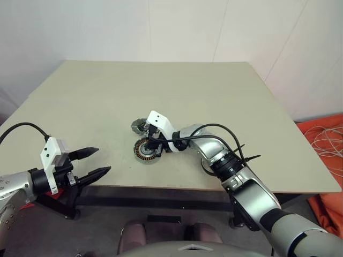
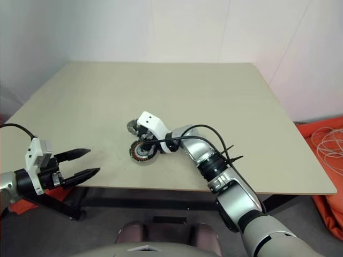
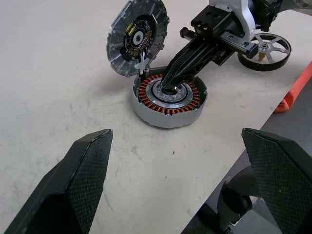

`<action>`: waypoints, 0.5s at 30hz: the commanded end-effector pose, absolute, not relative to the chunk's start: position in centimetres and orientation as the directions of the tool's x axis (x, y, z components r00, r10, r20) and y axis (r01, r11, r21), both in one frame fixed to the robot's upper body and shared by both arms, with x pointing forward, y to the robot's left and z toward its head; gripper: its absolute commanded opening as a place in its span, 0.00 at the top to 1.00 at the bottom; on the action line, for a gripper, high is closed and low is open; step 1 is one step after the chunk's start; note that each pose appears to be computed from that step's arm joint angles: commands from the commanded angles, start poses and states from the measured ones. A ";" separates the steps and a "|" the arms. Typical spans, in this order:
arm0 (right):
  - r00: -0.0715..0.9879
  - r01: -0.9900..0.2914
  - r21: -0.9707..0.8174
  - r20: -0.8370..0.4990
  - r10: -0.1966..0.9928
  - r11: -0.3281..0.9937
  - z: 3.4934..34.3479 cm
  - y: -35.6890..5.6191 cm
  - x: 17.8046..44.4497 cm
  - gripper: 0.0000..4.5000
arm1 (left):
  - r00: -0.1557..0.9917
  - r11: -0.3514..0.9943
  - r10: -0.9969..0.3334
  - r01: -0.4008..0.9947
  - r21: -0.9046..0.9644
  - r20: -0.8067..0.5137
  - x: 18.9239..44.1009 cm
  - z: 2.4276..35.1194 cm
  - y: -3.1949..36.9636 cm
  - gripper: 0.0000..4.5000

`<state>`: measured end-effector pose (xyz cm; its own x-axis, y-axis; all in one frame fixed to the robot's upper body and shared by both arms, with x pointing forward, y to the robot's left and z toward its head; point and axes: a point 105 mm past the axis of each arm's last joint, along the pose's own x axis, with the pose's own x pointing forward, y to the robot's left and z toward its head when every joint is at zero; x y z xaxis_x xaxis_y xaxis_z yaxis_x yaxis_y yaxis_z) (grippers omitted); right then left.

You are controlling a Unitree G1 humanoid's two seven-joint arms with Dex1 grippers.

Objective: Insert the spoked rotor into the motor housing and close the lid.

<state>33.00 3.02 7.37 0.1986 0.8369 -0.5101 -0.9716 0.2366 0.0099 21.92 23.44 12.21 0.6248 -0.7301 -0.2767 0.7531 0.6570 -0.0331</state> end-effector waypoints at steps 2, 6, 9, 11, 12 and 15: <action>0.223 -0.967 -0.009 -0.516 0.827 0.255 7.5 2.2 33.5 1.00 | 0.622 0.643 -0.739 0.766 0.005 -0.257 22.2 13.0 23.3 0.00; 0.225 -0.967 -0.024 -0.546 0.807 0.254 6.7 1.5 33.3 1.00 | 0.621 0.641 -0.741 0.768 0.007 -0.256 22.3 13.1 23.3 0.00; 0.234 -0.965 -0.028 -0.553 0.800 0.262 6.5 1.0 33.5 1.00 | 0.622 0.641 -0.741 0.768 0.010 -0.255 22.4 13.1 23.3 0.00; 0.237 -0.963 -0.027 -0.554 0.798 0.267 6.5 0.8 33.5 1.00 | 0.621 0.641 -0.741 0.768 0.010 -0.255 22.4 13.1 23.3 0.00; 0.239 -0.963 -0.028 -0.554 0.798 0.269 6.5 0.7 33.6 1.00 | 0.621 0.641 -0.741 0.768 0.010 -0.255 22.5 13.1 23.3 0.00; 0.248 -0.960 -0.030 -0.552 0.796 0.279 6.6 0.4 33.8 1.00 | 0.621 0.641 -0.741 0.768 0.009 -0.254 22.5 13.1 23.3 0.00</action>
